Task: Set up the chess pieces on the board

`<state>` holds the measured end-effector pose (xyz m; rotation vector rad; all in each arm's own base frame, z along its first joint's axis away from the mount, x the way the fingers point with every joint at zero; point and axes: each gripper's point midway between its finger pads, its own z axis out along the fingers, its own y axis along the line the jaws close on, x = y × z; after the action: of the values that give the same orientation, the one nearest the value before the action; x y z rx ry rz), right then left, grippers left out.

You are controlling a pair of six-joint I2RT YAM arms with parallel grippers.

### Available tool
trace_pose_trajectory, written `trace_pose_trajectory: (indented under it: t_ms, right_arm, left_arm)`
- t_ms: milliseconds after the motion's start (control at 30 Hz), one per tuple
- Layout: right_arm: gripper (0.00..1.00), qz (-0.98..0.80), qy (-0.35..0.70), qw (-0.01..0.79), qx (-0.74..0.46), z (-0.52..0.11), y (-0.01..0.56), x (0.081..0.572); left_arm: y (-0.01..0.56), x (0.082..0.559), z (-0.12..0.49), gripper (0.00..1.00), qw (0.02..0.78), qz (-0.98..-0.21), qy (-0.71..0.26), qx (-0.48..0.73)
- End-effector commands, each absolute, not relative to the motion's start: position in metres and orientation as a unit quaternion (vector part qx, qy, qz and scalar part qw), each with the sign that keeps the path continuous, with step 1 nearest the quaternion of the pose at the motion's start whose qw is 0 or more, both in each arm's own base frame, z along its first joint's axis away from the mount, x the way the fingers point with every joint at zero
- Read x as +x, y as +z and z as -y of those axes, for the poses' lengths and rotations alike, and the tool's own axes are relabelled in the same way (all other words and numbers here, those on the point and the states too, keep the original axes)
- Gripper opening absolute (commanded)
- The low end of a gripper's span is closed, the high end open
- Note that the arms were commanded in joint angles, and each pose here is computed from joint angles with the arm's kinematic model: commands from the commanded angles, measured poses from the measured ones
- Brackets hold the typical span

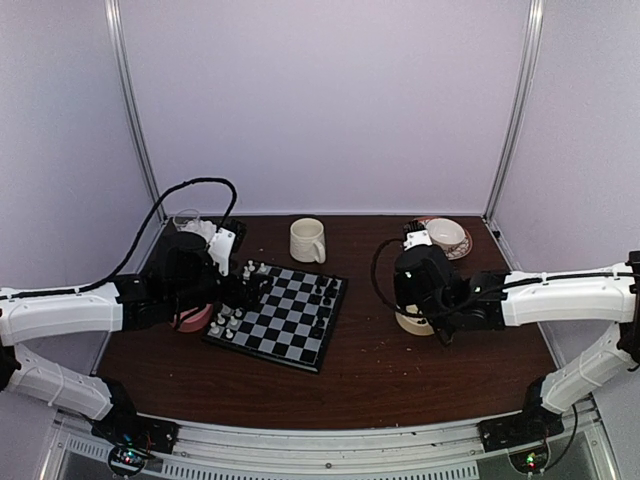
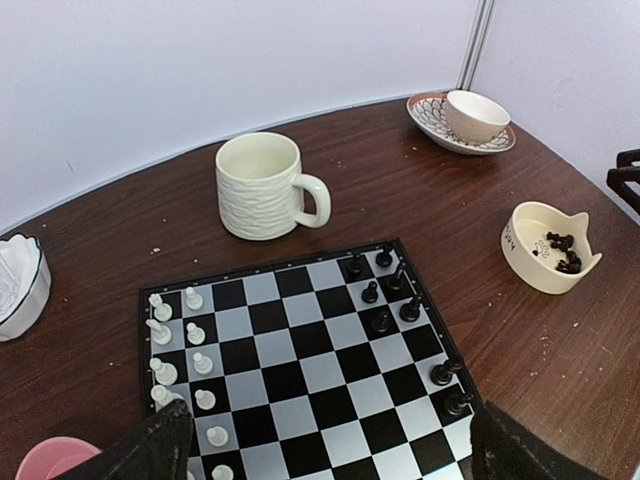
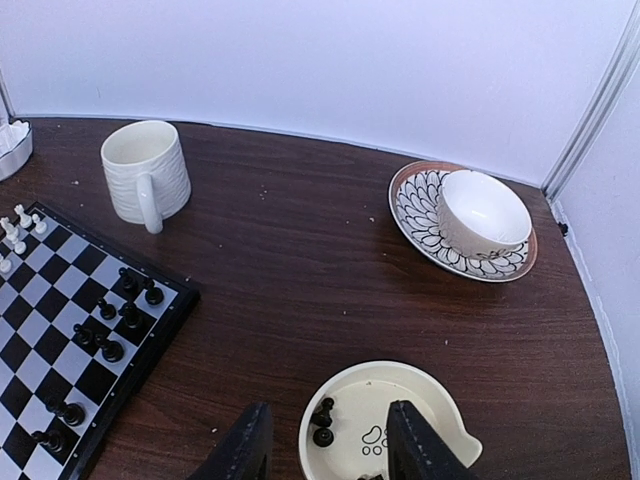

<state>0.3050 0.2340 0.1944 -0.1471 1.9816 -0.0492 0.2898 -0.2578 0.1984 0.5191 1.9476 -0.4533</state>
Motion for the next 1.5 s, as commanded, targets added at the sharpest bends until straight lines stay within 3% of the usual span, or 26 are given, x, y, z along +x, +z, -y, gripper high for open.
trace_pose_trajectory:
  t_ms: [0,1467]
  right_arm:
    - [0.41,-0.818,-0.033,0.573,-0.038,-0.224,0.208,0.308]
    - [0.42,-0.824,-0.024,0.567,-0.006,-0.206,0.209,0.309]
  left_arm:
    - [0.214,0.289,0.266,0.97,0.531,-0.788,-0.214,0.226]
    - [0.211,0.288,0.274,0.97,0.521,-0.788,-0.229,0.234]
